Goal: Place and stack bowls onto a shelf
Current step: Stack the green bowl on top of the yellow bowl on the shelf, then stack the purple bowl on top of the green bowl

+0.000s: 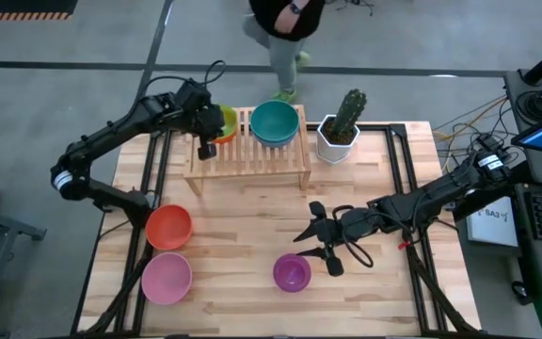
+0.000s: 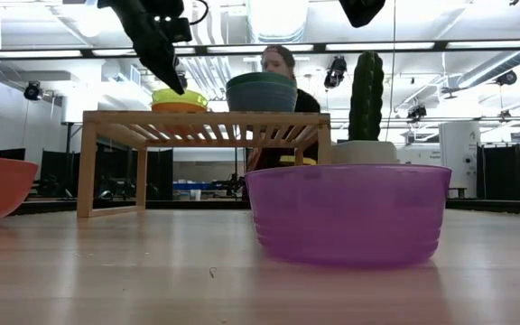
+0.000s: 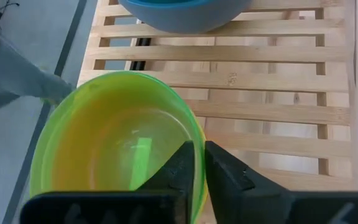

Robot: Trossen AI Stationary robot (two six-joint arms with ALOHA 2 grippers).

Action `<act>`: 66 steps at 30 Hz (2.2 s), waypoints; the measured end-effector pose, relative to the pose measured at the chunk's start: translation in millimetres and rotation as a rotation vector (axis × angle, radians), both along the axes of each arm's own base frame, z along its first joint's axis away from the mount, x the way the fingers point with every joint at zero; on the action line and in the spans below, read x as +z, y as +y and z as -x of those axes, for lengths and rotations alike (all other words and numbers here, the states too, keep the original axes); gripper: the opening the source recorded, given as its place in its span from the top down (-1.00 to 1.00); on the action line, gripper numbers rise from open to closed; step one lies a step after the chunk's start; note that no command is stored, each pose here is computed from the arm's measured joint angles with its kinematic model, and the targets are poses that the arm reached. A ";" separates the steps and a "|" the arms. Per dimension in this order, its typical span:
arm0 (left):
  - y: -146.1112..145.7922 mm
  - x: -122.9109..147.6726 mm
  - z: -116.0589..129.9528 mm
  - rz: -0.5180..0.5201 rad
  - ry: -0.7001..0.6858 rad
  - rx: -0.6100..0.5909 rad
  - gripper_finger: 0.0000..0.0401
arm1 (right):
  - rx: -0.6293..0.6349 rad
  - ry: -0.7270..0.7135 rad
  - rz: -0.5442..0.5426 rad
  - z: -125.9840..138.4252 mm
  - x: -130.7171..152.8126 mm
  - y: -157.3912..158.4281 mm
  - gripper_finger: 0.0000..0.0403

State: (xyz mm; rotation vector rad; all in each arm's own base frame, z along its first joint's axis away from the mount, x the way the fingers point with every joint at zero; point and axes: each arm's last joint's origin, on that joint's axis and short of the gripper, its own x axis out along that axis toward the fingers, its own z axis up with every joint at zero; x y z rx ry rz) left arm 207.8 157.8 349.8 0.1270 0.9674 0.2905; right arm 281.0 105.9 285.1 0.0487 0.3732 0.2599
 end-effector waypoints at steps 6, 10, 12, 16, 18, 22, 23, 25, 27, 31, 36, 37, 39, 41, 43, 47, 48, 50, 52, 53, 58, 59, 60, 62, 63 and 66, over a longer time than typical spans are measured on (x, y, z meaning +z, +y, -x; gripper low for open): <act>-4.7 5.3 4.8 -0.003 -0.017 -0.007 0.60 | -0.026 0.019 -0.063 0.0 -0.1 0.0 0.21; -14.2 15.2 12.0 0.026 -0.085 -0.009 0.41 | -0.120 0.035 -0.143 -0.4 -0.1 -1.6 0.21; -22.0 21.4 16.6 0.071 -0.141 -0.010 0.35 | -0.181 0.050 -0.174 -0.2 -1.3 -3.0 0.21; -44.6 31.2 22.4 0.203 -0.304 -0.084 0.33 | -0.285 0.136 -0.224 -1.2 -12.8 -4.5 0.21; -58.3 29.3 22.2 0.235 -0.376 -0.128 0.33 | -0.316 0.183 -0.257 -4.7 -21.9 -3.8 0.21; -86.9 20.1 25.2 0.259 -0.483 -0.180 0.33 | -0.368 0.312 -0.340 -13.7 -38.8 -0.7 0.21; -93.7 17.0 26.3 0.266 -0.507 -0.197 0.33 | -0.379 0.359 -0.361 -16.7 -41.9 1.0 0.21; -107.2 10.3 28.2 0.275 -0.550 -0.232 0.33 | -0.411 0.461 -0.393 -21.1 -47.7 3.7 0.21; -118.9 4.0 30.5 0.274 -0.590 -0.257 0.33 | -0.455 0.557 -0.415 -27.4 -52.9 6.8 0.21; -135.6 -5.3 36.1 0.259 -0.645 -0.274 0.33 | -0.560 0.772 -0.385 -37.9 -60.4 11.2 0.21; -146.0 -13.5 41.1 0.265 -0.660 -0.281 0.33 | -0.654 0.902 -0.362 -59.3 -62.8 17.7 0.25; -146.9 -13.6 41.8 0.266 -0.668 -0.284 0.33 | -0.657 0.913 -0.362 -64.2 -63.3 19.3 0.26; -148.5 -15.2 42.7 0.275 -0.667 -0.287 0.33 | -0.656 0.952 -0.362 -73.3 -67.5 22.4 0.29; -149.7 -15.6 42.9 0.278 -0.664 -0.293 0.33 | -0.650 0.976 -0.356 -81.1 -72.6 25.7 0.32; -150.7 -15.7 42.8 0.280 -0.663 -0.299 0.33 | -0.648 1.002 -0.339 -87.0 -80.0 27.3 0.35; -151.9 -16.1 42.3 0.283 -0.659 -0.306 0.33 | -0.655 1.058 -0.321 -92.5 -95.8 26.5 0.40; -152.4 -16.2 42.0 0.284 -0.658 -0.309 0.33 | -0.660 1.066 -0.315 -93.4 -99.9 26.5 0.41; -153.2 -16.2 41.9 0.286 -0.658 -0.314 0.33 | -0.663 1.079 -0.302 -94.7 -105.9 26.3 0.43; -154.3 -16.3 41.9 0.288 -0.656 -0.320 0.33 | -0.657 1.086 -0.294 -95.1 -108.7 26.7 0.45; -155.0 -16.2 41.9 0.290 -0.656 -0.325 0.33 | -0.655 1.089 -0.295 -95.3 -109.2 26.8 0.45; -159.2 -16.5 41.4 0.300 -0.651 -0.347 0.33 | -0.644 1.094 -0.298 -95.7 -109.8 26.7 0.55; -159.9 -16.8 41.0 0.303 -0.649 -0.351 0.33 | -0.639 1.093 -0.296 -95.7 -109.5 26.7 0.60; -160.7 -17.2 40.4 0.305 -0.645 -0.354 0.33 | -0.636 1.091 -0.295 -95.8 -108.9 26.6 0.66; -161.6 -17.9 39.2 0.314 -0.640 -0.354 0.33 | -0.625 1.087 -0.289 -95.6 -107.7 26.5 0.81; -161.8 -18.3 38.7 0.320 -0.638 -0.351 0.33 | -0.615 1.082 -0.283 -95.4 -106.1 26.4 0.88; -162.2 -20.7 35.0 0.346 -0.624 -0.333 0.33 | -0.620 1.030 -0.259 -95.0 -98.7 25.2 0.94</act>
